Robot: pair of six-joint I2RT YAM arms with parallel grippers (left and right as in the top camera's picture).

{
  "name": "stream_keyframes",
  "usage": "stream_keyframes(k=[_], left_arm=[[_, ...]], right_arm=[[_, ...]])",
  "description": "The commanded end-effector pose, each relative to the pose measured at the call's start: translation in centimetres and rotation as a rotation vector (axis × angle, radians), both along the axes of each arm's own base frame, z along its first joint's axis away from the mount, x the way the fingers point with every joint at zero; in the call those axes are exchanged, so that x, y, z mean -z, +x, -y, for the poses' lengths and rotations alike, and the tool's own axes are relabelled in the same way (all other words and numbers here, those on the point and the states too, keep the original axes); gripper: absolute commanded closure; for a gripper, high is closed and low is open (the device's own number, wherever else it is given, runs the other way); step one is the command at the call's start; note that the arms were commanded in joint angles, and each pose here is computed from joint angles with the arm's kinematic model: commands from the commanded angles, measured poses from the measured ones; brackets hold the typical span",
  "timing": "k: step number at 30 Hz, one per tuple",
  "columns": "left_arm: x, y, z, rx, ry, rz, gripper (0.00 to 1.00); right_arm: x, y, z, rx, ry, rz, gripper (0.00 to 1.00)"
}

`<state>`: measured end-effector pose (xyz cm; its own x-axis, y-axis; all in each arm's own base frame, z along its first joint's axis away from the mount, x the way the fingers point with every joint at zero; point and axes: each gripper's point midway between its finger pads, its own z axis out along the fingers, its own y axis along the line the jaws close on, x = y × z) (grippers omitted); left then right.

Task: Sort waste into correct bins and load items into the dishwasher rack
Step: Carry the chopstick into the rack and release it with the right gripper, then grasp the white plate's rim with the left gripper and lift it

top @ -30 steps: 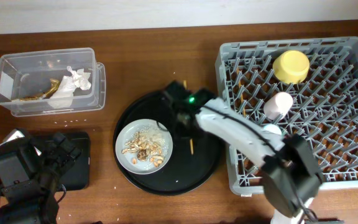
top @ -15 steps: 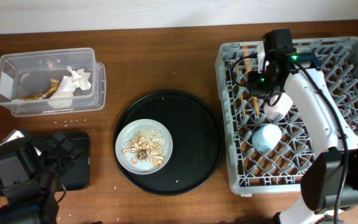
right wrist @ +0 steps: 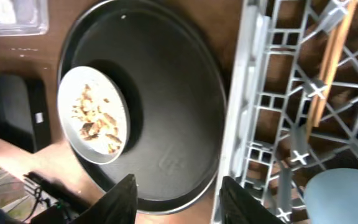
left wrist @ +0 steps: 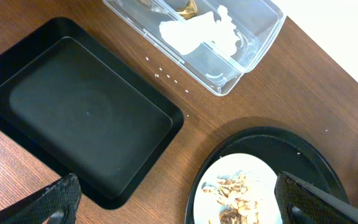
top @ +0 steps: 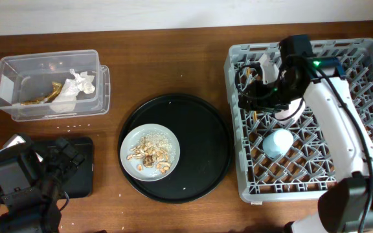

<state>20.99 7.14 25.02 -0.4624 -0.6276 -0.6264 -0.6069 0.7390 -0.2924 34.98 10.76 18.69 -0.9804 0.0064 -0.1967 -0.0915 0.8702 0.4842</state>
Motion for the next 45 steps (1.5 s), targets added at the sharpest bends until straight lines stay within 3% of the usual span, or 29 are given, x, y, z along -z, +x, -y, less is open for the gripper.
stream_keyframes(k=[1,2,4,7,9,15,17,22,27,32,35,40,42,45], left_arm=[[0.0,0.1,0.0,0.007,0.000,0.001,0.01],[0.0,0.1,0.0,0.007,0.000,0.001,0.01],[0.0,0.1,0.0,0.007,0.000,0.001,0.01],[0.0,0.1,0.0,0.007,0.000,0.001,0.01],[0.0,0.1,0.0,0.007,0.000,0.001,0.01],[0.0,0.3,0.5,0.018,-0.026,0.010,0.01],[-0.4,0.9,6.7,0.252,-0.298,0.063,0.01],[0.0,-1.6,11.5,0.439,-0.508,-0.004,0.01],[-0.1,-3.1,15.8,0.735,-0.475,-0.041,0.01],[3.4,-3.4,20.0,0.882,-0.322,-0.289,0.01],[5.4,-1.5,22.9,0.911,-0.129,-0.378,0.01],[16.2,4.4,27.2,0.788,0.079,-0.550,0.02],[18.1,6.7,27.0,0.682,0.135,-0.514,0.20],[19.5,8.5,26.6,0.628,0.197,-0.480,0.36]], right_arm=[[-1.0,0.0,2.5,0.172,-0.031,-0.032,0.50],[-0.8,-0.2,4.3,0.229,-0.045,-0.061,0.49],[-0.2,-0.3,8.9,0.344,-0.123,-0.083,0.01],[-0.1,-0.4,11.0,0.403,-0.128,-0.095,0.01],[0.4,-0.5,12.6,0.427,-0.223,-0.090,0.01],[0.4,-0.5,12.7,0.429,-0.230,-0.089,0.01],[0.4,-0.5,12.7,0.429,-0.230,-0.089,0.01],[0.4,-0.5,12.7,0.428,-0.229,-0.089,0.01],[0.4,-0.5,12.7,0.429,-0.230,-0.089,0.02],[0.4,-0.5,12.7,0.429,-0.230,-0.089,0.01],[0.4,-0.5,12.7,0.429,-0.229,-0.089,0.01],[0.4,-0.5,12.7,0.429,-0.230,-0.089,0.01],[0.4,-0.5,12.7,0.429,-0.229,-0.089,0.01],[0.4,-0.5,12.7,0.429,-0.229,-0.089,0.01]])
